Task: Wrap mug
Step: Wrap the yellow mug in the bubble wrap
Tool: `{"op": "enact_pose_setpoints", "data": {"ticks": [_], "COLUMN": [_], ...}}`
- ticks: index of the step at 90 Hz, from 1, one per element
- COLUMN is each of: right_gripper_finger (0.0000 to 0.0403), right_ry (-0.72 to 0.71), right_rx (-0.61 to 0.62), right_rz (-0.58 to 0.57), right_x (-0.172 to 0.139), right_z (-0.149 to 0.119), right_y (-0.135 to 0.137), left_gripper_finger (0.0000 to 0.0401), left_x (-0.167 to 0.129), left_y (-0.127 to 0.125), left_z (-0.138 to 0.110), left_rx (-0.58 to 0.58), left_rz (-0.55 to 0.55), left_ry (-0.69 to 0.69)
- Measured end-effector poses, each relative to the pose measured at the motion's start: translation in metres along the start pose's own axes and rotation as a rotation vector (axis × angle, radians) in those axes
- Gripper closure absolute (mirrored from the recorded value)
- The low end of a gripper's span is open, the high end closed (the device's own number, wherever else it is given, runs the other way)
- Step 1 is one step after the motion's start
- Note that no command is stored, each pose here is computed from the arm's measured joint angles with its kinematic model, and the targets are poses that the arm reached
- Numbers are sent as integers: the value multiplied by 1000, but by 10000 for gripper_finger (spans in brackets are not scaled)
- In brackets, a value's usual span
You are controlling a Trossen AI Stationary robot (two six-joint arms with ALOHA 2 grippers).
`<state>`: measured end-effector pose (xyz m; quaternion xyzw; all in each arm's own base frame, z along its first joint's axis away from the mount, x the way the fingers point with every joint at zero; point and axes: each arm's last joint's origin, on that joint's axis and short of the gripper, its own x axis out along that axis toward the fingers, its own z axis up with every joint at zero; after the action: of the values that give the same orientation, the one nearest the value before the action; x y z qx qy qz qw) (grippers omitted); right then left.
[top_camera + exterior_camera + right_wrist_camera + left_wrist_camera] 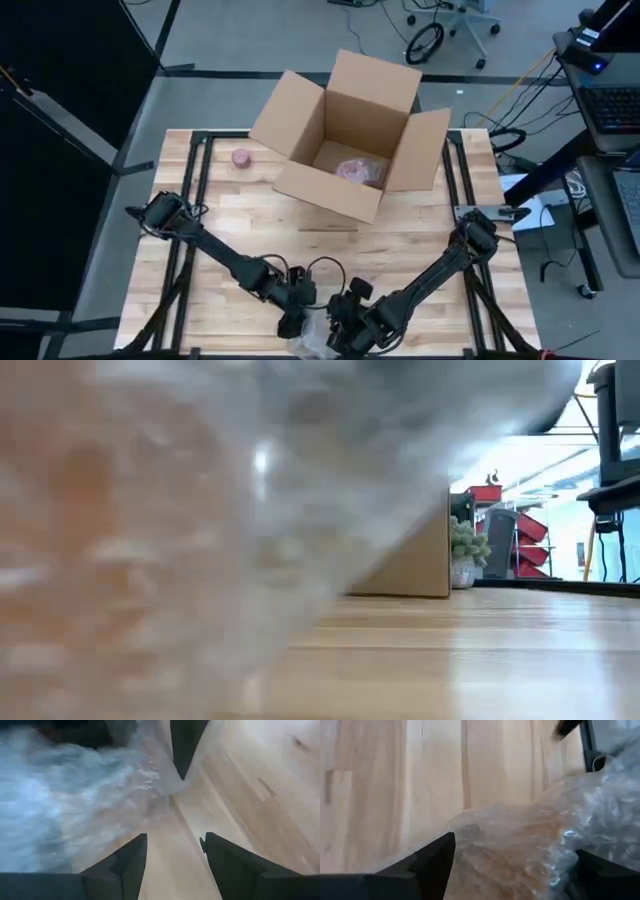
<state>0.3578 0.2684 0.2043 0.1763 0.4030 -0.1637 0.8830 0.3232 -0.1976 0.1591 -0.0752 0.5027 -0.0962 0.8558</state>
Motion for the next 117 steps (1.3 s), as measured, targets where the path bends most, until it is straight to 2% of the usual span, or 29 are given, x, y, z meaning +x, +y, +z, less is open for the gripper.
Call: {"op": "enact_pose_setpoints", "data": {"ticks": [12,30,39,66,83,97,117], "right_gripper_finger": [218,218,218,212,188,163,147], "right_ry": [-30,-86,-124,-131,-79,-118,-89], "right_rx": [70,241,290,317,276,278,264], "right_rz": [48,143,194,180,182,199,160], "right_x": [-18,-7,-1,11,41,45,52], "right_z": [12,29,37,41,35,47,51], "right_y": [0,5,9,5,3,0,-8], "left_gripper_finger": [139,138,138,138,138,138,138], "left_x": [-6,-11,-12,-19,-27,-28,-28], "left_y": [1,1,1,0,-1,-1,0], "left_z": [-1,-1,0,-1,1,2,1], "left_rx": [4,12,21,53,85,85,102], "left_rz": [23,24,22,27,19,17,21], "left_ry": [23,23,18,31,17,12,19]}}
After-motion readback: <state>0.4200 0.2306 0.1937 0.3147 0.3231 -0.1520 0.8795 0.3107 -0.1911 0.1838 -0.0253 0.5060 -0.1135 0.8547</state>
